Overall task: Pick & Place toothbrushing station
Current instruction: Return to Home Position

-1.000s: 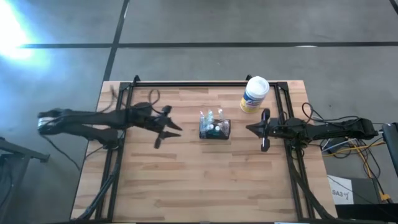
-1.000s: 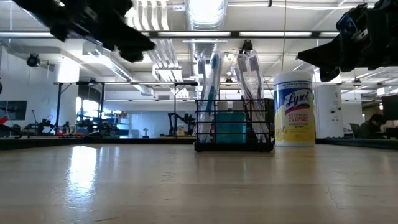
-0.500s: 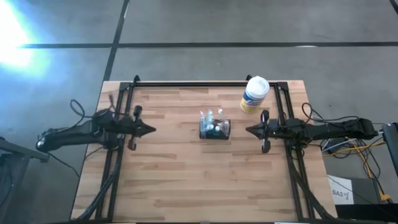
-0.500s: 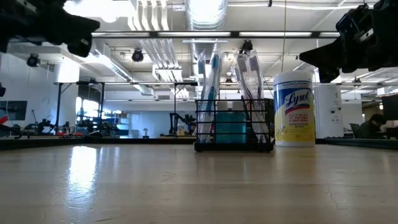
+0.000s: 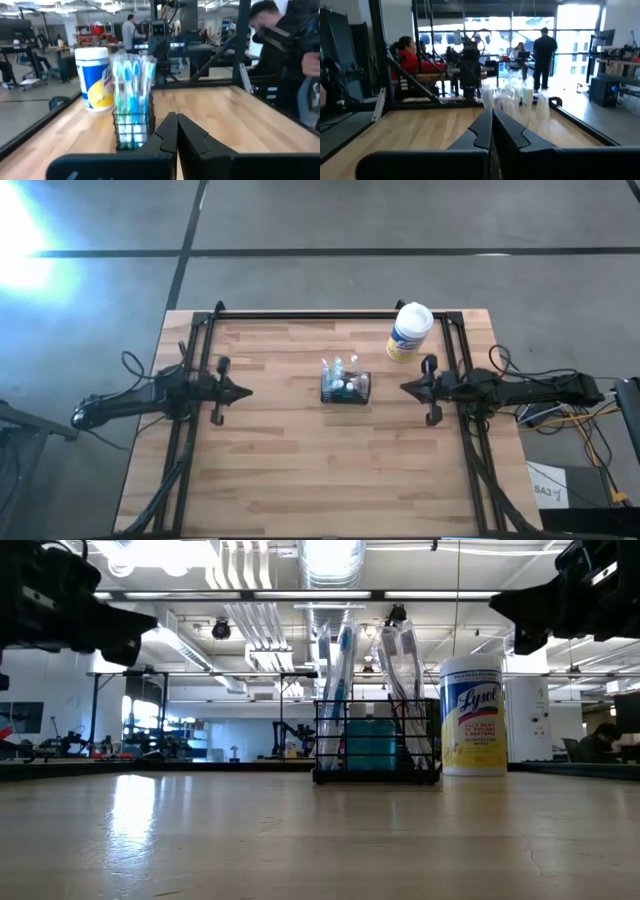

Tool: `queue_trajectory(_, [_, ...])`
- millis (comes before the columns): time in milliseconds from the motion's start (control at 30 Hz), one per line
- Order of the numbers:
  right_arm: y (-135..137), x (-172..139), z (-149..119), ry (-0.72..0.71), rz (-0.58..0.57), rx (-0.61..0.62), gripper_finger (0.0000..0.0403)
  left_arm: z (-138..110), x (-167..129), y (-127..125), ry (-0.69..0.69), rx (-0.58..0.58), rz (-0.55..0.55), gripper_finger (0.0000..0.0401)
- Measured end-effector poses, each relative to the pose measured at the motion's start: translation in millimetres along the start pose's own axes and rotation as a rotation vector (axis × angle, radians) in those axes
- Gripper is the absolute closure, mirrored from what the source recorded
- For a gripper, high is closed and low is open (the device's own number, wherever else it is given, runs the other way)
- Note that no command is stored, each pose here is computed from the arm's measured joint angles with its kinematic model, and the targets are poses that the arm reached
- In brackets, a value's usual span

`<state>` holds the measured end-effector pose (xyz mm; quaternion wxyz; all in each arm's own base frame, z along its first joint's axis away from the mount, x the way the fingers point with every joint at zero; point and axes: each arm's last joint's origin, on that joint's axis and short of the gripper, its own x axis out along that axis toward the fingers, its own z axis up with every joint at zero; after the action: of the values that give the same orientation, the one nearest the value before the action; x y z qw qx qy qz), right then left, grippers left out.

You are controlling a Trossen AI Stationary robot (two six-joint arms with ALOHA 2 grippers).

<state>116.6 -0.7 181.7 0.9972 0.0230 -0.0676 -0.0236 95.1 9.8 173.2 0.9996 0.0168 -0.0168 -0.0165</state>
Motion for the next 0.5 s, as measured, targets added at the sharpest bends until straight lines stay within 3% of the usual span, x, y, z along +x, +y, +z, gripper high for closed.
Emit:
queue_trajectory(333, [0.0, -1.7, -1.4, 0.018, 0.006, -0.02, 0.0394, -3.9, 1.2, 1.3, -0.002, 0.034, 0.04, 0.04])
queue_trajectory(500, [-0.1, -1.8, -3.5, 0.04, 0.005, -0.012, 0.0394, -4.4, 1.7, -0.1, 0.001, 0.002, -0.012, 0.04])
